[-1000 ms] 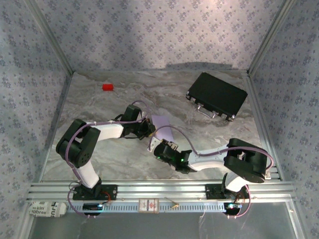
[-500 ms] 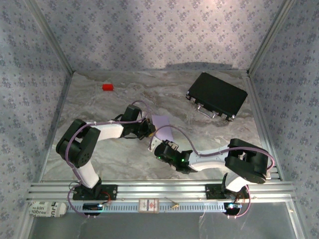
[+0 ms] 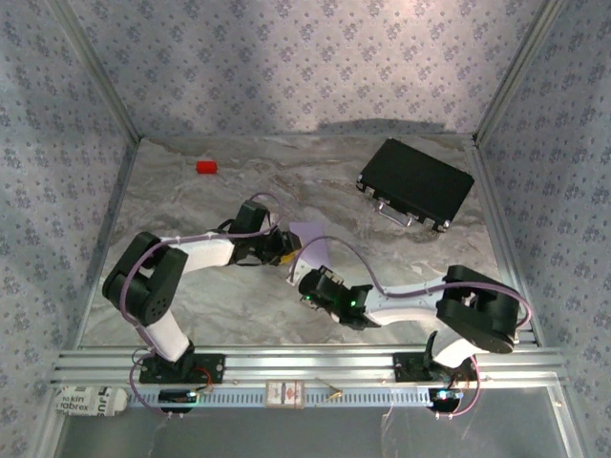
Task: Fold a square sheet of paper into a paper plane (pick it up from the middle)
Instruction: Third fold the triangle at the center of the table.
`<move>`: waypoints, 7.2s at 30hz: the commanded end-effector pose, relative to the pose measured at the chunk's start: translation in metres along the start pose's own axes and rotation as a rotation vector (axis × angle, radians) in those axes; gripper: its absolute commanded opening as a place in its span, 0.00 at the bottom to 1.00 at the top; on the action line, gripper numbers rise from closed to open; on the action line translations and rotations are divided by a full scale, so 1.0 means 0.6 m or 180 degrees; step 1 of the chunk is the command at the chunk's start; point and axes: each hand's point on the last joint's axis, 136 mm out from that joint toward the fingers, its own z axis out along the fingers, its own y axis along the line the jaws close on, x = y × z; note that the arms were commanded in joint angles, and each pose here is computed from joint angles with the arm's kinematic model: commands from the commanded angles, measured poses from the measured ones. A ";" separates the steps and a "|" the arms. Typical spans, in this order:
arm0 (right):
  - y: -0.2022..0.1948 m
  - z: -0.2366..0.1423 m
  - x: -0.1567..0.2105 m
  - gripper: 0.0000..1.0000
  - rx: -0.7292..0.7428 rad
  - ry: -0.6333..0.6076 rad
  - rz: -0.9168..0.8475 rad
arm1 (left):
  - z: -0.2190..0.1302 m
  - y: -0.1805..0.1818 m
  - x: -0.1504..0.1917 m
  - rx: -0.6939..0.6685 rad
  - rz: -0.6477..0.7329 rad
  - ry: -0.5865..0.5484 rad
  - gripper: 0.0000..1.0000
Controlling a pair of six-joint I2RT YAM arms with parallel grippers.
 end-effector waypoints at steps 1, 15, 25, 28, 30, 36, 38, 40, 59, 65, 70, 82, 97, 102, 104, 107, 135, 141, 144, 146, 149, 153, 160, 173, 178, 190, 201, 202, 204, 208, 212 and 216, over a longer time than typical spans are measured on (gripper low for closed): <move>0.005 -0.006 0.005 0.00 -0.0430 0.0132 0.0622 | -0.029 0.002 -0.012 -0.0147 0.0107 -0.0216 0.47; 0.018 -0.005 -0.016 0.00 -0.1914 0.0579 0.1996 | -0.068 -0.013 -0.031 -0.0155 0.0247 -0.0443 0.44; 0.030 -0.020 -0.038 0.00 -0.2469 0.0463 0.2384 | -0.056 -0.048 -0.034 0.0033 0.0405 -0.0266 0.27; 0.035 -0.025 -0.045 0.00 -0.2571 0.0440 0.2383 | -0.047 -0.059 -0.035 0.0076 0.0472 -0.0154 0.25; 0.033 -0.021 -0.042 0.00 -0.2526 0.0461 0.2386 | -0.036 -0.062 -0.036 0.0068 0.0502 -0.0053 0.23; 0.016 0.001 -0.022 0.00 -0.2242 0.0559 0.2428 | 0.002 -0.051 -0.045 -0.0001 0.0521 0.0161 0.20; 0.015 0.005 -0.017 0.00 -0.2206 0.0583 0.2436 | 0.016 -0.042 -0.047 -0.0045 0.0512 0.0237 0.19; 0.016 0.008 -0.013 0.00 -0.2203 0.0609 0.2444 | 0.030 -0.032 -0.048 -0.0117 0.0544 0.0316 0.18; 0.004 0.022 0.010 0.00 -0.1960 0.0828 0.2391 | 0.080 0.066 -0.024 -0.0611 0.0474 0.0607 0.15; -0.021 0.032 0.021 0.00 -0.1638 0.0901 0.2346 | 0.080 0.073 -0.019 -0.0617 0.0432 0.0601 0.15; -0.040 0.038 0.030 0.00 -0.1388 0.0993 0.2276 | 0.079 0.068 -0.022 -0.0583 0.0405 0.0561 0.15; -0.058 0.043 0.036 0.00 -0.1044 0.1123 0.2167 | 0.079 0.063 -0.020 -0.0506 0.0378 0.0544 0.15; -0.058 0.048 0.049 0.00 -0.0959 0.1225 0.2161 | 0.077 0.060 -0.022 -0.0506 0.0385 0.0533 0.15; -0.053 0.054 0.054 0.00 -0.0968 0.1266 0.2169 | 0.077 0.061 -0.021 -0.0509 0.0374 0.0537 0.15; -0.053 0.055 0.055 0.00 -0.0968 0.1277 0.2169 | 0.077 0.060 -0.021 -0.0504 0.0381 0.0537 0.15; -0.053 0.056 0.054 0.00 -0.0957 0.1274 0.2160 | 0.077 0.060 -0.021 -0.0502 0.0377 0.0539 0.15; -0.052 0.061 0.065 0.00 -0.0902 0.1349 0.2144 | 0.076 0.058 -0.021 -0.0494 0.0385 0.0540 0.15; -0.049 0.064 0.066 0.00 -0.0921 0.1365 0.2140 | 0.076 0.057 -0.021 -0.0489 0.0382 0.0535 0.15; -0.048 0.065 0.069 0.00 -0.0925 0.1383 0.2142 | 0.076 0.056 -0.022 -0.0486 0.0383 0.0531 0.15; -0.047 0.065 0.072 0.00 -0.0923 0.1404 0.2138 | 0.076 0.057 -0.022 -0.0486 0.0381 0.0535 0.15; -0.046 0.065 0.076 0.00 -0.0907 0.1429 0.2132 | 0.076 0.056 -0.022 -0.0483 0.0383 0.0533 0.15; -0.045 0.066 0.083 0.00 -0.0891 0.1465 0.2126 | 0.077 0.056 -0.023 -0.0484 0.0378 0.0531 0.15; -0.043 0.067 0.097 0.00 -0.0840 0.1556 0.2101 | 0.075 0.049 -0.026 -0.0472 0.0412 0.0523 0.16; -0.042 0.067 0.104 0.00 -0.0809 0.1580 0.2103 | 0.053 -0.019 -0.068 -0.0410 0.0672 0.0404 0.34; -0.042 0.067 0.105 0.00 -0.0814 0.1578 0.2105 | 0.022 -0.058 -0.084 -0.0353 0.0781 0.0194 0.37; -0.044 0.066 0.108 0.00 -0.0808 0.1561 0.2132 | -0.015 -0.074 -0.017 0.0227 0.0462 -0.0017 0.10; -0.044 0.063 0.112 0.00 -0.0798 0.1576 0.2128 | 0.020 -0.041 0.047 0.0472 0.0156 0.0119 0.02; -0.045 0.062 0.112 0.00 -0.0794 0.1574 0.2131 | 0.022 -0.037 0.051 0.0462 0.0145 0.0136 0.01; -0.045 0.061 0.113 0.00 -0.0791 0.1580 0.2128 | 0.025 -0.032 0.059 0.0450 0.0130 0.0169 0.00; -0.046 0.061 0.112 0.00 -0.0785 0.1572 0.2140 | 0.029 -0.018 0.073 0.0386 0.0129 0.0221 0.00; -0.046 0.061 0.112 0.00 -0.0782 0.1571 0.2145 | 0.033 -0.003 0.079 0.0311 0.0119 0.0266 0.00; -0.045 0.061 0.114 0.00 -0.0784 0.1581 0.2135 | 0.039 0.004 0.081 0.0278 0.0126 0.0289 0.00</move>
